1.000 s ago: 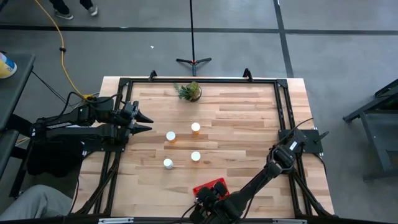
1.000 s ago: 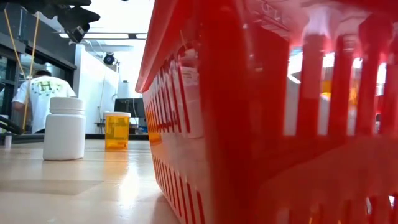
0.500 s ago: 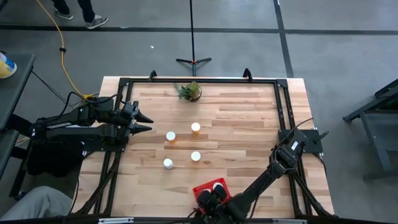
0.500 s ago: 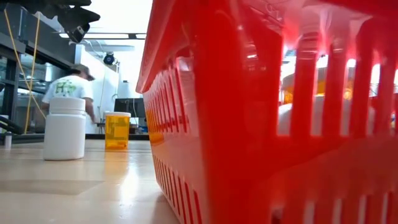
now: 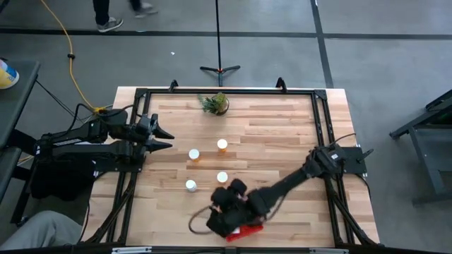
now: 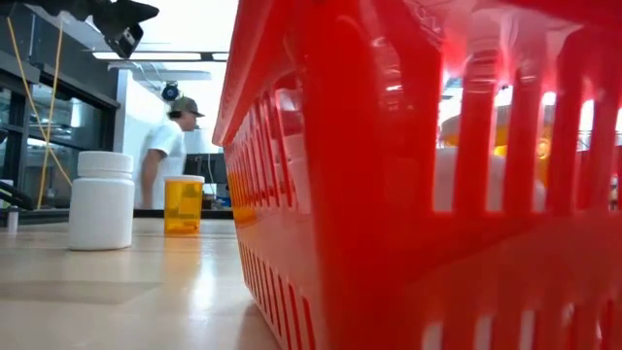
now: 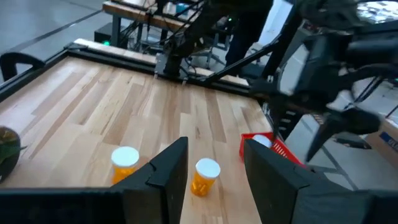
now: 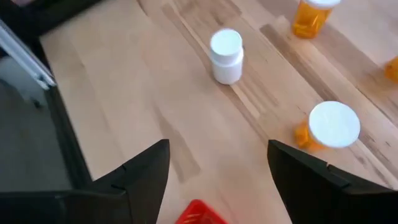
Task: Pick and place pill bottles into a basket
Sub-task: Put the orange pill bottle into the red bin
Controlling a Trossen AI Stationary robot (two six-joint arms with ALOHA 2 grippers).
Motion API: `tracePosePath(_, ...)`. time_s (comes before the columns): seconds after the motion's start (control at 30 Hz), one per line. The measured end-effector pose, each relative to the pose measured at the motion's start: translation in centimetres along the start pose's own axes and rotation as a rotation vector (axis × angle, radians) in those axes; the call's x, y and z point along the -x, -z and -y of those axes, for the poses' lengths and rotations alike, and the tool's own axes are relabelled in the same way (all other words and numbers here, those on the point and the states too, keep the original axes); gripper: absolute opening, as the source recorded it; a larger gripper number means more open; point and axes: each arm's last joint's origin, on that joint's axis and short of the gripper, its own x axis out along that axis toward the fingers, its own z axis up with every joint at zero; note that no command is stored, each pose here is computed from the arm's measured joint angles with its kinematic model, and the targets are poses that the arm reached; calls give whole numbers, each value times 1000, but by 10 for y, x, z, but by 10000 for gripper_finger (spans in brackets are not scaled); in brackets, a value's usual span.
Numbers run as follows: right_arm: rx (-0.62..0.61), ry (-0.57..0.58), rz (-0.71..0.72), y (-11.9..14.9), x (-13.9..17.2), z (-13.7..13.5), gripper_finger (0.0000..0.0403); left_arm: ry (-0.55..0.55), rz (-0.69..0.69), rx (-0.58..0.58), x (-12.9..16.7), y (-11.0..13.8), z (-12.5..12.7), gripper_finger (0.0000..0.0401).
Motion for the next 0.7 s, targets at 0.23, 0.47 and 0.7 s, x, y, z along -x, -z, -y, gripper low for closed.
tracePosePath(0.23,55,-8,-209,-29,-22,32,293,1,2,1,0,0,0,191)
tracePosePath(0.47,220,-49,-390,-40,-30,54,299,0,0,13,0,0,0,191)
tracePosePath(0.7,384,-52,-492,-50,-33,76,299,-18,4,28,0,0,0,191)
